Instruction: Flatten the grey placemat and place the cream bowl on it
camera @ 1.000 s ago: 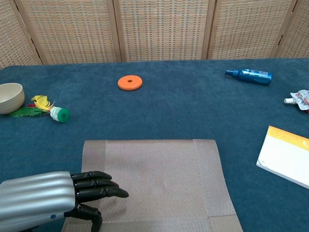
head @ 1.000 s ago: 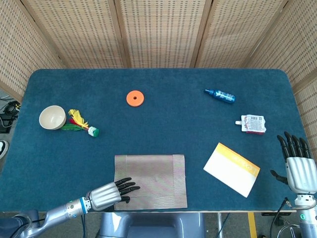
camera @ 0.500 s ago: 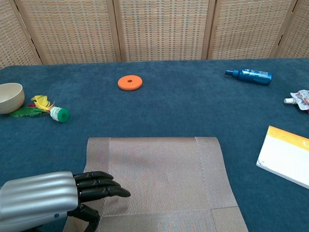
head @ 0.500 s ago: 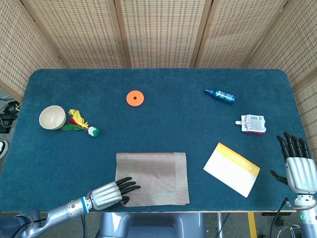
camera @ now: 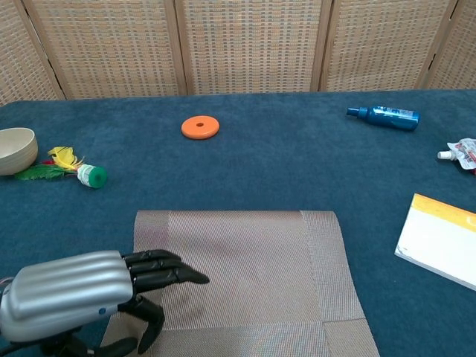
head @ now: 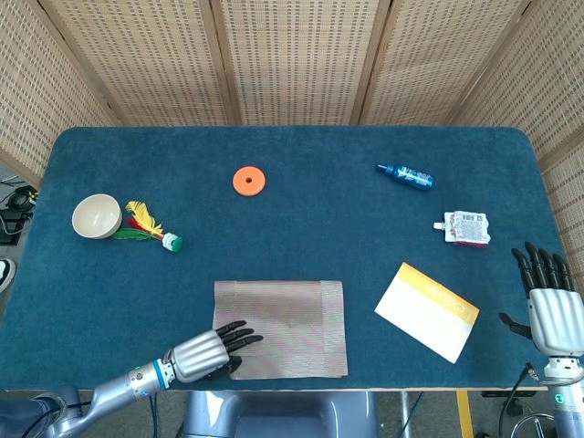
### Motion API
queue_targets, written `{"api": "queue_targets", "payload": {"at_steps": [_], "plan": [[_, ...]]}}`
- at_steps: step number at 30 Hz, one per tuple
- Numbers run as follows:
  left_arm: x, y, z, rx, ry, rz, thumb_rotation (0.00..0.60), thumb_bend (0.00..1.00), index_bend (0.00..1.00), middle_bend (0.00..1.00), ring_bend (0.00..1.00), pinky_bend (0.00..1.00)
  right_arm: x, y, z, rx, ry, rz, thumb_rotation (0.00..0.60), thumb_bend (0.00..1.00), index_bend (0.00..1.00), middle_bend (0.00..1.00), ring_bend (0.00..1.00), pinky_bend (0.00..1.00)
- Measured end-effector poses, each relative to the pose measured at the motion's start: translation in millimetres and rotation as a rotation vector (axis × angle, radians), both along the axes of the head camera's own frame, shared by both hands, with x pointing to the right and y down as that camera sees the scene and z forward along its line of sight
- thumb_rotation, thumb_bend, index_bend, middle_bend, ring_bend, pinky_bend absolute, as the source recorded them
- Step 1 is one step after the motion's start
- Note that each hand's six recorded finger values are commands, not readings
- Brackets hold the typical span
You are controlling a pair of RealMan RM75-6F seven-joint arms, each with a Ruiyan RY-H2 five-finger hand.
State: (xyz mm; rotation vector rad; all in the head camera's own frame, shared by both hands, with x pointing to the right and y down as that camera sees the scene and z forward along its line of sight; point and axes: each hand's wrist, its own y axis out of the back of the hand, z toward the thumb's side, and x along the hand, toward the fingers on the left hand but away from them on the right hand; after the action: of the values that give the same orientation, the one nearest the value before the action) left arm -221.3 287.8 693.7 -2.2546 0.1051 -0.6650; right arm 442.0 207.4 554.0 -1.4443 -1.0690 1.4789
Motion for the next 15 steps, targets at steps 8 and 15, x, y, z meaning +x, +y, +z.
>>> {"api": "queue_targets", "payload": {"at_steps": [8,15], "plan": [[23,-50,-10,-0.003,0.037,-0.169,0.600,0.73,0.81,0.00,0.00,0.00,-1,1,0,0.001,0.000,-0.003,0.600,0.00,0.05,0.00,0.00,0.00],[41,-128,-9,-0.050,0.004,-0.358,0.600,0.74,0.81,0.00,0.00,0.00,-2,1,2,-0.005,0.006,-0.005,0.600,0.00,0.05,0.00,0.00,0.00]]}}
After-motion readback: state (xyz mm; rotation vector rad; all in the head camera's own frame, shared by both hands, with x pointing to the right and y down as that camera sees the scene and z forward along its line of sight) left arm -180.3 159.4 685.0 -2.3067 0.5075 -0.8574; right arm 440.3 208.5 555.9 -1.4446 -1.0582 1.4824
